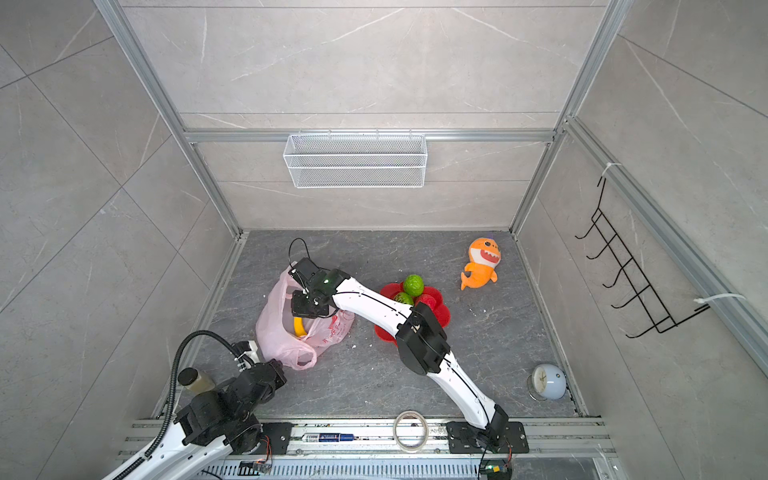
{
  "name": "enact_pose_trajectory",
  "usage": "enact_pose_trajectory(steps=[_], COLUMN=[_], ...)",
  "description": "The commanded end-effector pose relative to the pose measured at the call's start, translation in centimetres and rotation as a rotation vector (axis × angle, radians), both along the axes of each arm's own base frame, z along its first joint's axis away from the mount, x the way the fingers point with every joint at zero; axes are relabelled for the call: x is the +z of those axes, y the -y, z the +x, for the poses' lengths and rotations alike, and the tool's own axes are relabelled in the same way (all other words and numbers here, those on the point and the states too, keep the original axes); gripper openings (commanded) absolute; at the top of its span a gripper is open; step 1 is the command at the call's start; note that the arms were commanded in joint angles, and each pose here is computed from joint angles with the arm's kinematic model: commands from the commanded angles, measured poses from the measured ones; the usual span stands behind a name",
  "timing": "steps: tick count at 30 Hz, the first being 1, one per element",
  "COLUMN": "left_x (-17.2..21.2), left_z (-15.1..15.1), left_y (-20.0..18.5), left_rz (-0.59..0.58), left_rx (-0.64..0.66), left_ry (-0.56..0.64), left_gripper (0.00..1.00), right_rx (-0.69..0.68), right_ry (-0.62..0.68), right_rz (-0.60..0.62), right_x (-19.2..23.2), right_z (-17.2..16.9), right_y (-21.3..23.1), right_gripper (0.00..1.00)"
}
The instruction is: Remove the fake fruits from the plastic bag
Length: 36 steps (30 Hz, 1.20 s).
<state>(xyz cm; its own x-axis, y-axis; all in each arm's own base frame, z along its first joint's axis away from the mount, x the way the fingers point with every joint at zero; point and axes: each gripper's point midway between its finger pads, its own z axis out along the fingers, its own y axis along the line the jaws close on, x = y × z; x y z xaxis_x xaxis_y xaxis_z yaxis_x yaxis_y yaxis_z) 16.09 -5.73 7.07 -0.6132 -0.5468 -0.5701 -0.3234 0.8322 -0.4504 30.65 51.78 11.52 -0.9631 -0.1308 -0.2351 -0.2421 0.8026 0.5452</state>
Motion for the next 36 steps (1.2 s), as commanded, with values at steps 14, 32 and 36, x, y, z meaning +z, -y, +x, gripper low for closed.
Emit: enact_pose_trajectory(steps=[14, 32, 36], left_x=[-2.7, -2.3, -2.1], left_z=[-2.4, -1.6, -1.5], left_y=[-0.9, 0.0, 0.2], left_rz=[0.022, -0.111, -0.1], left_rx=[0.113, 0.055, 0.039], left_ry=[-0.233, -0.085, -0.087], left_gripper=[0.0, 0.0, 0.0], right_rx=[0.072, 0.115, 0.105], right_ry=[0.029, -0.028, -0.032], right_rz=[-0.123, -0.198, -0.231], right_x=[-2.0, -6.4, -7.3], right_z=[-1.3, -3.1, -3.2], right_y=[1.5, -2.0, -1.5], right_gripper=[0.25, 0.52, 0.53])
